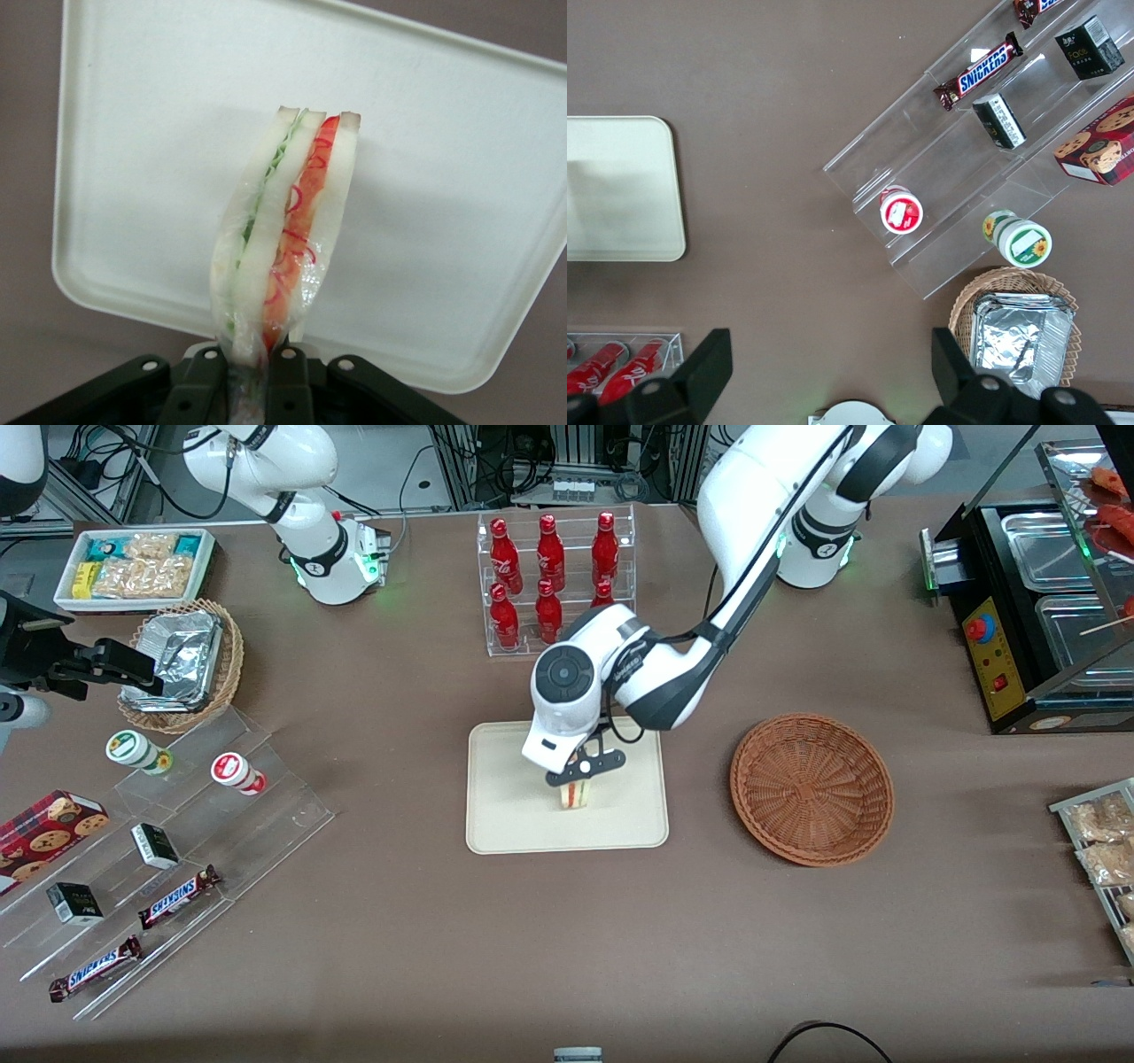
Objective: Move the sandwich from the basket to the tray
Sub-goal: 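Lower the sandwich onto the tray and open the left gripper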
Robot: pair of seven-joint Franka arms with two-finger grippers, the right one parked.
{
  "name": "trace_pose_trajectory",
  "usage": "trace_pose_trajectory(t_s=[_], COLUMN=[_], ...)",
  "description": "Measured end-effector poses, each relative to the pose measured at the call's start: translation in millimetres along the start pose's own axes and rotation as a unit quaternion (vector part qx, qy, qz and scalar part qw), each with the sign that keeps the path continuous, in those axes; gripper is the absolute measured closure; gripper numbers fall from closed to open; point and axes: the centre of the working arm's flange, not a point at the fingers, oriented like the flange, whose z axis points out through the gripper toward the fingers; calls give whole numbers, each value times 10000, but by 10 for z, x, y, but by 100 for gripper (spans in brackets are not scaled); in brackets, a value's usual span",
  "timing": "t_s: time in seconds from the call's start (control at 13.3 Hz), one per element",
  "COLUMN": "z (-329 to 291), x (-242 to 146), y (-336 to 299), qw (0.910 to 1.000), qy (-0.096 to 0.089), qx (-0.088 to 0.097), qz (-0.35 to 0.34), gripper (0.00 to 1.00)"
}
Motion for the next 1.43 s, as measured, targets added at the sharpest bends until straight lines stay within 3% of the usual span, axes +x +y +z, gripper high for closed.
trace_pose_trajectory(t_s=[0.53, 1.28, 1.36, 1.43], z=[175, 414, 431, 441], x=[190, 86, 93, 100], y=[137, 196, 201, 211], qw=[9997, 9997, 9997, 9997], qy=[-32, 35, 42, 62], qx=[-65, 127, 110, 68], qz=[-228, -227, -229, -228], gripper=[85, 85, 85, 78])
